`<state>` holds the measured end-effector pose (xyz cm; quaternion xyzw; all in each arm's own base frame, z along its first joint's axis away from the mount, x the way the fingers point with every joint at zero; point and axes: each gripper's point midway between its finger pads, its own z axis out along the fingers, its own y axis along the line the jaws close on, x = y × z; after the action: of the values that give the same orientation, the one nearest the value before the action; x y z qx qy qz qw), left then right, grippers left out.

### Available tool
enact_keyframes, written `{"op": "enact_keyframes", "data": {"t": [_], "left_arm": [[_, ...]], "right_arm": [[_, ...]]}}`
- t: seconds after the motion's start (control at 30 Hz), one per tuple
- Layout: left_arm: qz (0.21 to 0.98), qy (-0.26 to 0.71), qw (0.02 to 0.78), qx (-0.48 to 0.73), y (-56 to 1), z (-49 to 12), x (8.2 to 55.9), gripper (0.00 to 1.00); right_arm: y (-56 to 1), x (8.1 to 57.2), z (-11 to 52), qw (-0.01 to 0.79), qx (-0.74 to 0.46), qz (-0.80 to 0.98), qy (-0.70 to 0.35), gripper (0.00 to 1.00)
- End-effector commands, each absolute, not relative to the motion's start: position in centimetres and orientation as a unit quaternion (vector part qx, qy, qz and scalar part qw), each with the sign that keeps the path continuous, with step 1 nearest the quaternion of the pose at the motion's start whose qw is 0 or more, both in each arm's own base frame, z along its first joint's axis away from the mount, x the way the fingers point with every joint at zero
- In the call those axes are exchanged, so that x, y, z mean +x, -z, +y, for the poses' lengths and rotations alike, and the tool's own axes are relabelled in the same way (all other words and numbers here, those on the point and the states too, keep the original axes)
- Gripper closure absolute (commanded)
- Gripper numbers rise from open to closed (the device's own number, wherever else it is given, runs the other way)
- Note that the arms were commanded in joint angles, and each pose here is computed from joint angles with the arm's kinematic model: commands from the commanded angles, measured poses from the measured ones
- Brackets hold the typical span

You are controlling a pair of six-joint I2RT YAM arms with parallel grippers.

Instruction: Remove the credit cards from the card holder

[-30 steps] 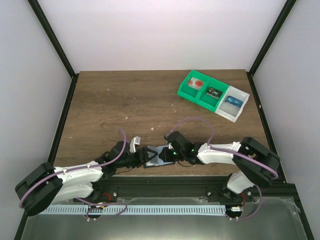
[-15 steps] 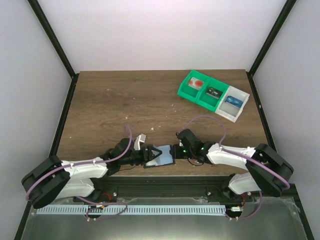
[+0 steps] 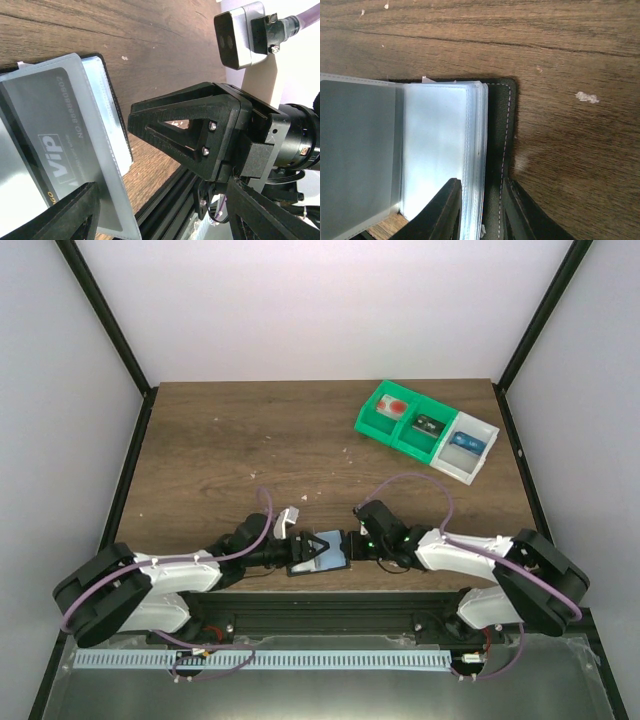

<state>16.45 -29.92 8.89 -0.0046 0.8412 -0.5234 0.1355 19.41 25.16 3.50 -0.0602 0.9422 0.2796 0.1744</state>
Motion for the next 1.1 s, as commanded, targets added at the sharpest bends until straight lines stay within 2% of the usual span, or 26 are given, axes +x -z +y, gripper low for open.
{"op": "enact_keyframes", "data": {"t": [0.0,0.33,0.47,0.67,1.07], "left_arm": [[0.826,0.543,0.149,0.019,-10.2,-30.8,16.6,0.29],[0.817,0.558,0.142,0.038,-10.6,-32.3,17.0,0.29],[0.833,0.531,0.155,0.031,-9.8,-31.5,17.4,0.29],[0.853,0.496,0.163,-0.010,-7.7,-28.9,18.1,0.41],[0.865,0.476,0.152,-0.051,-4.9,-26.6,18.3,0.51]], "right_arm": [[-4.4,19.9,24.6,0.196,-0.056,0.938,-0.279,0.75],[-5.2,19.9,24.9,0.200,-0.057,0.934,-0.291,0.75],[-5.7,19.7,25.2,0.204,-0.063,0.928,-0.307,0.74],[-6.7,19.6,26.8,0.194,-0.076,0.917,-0.341,0.72],[-6.1,19.2,29.3,0.151,-0.087,0.907,-0.383,0.74]]}}
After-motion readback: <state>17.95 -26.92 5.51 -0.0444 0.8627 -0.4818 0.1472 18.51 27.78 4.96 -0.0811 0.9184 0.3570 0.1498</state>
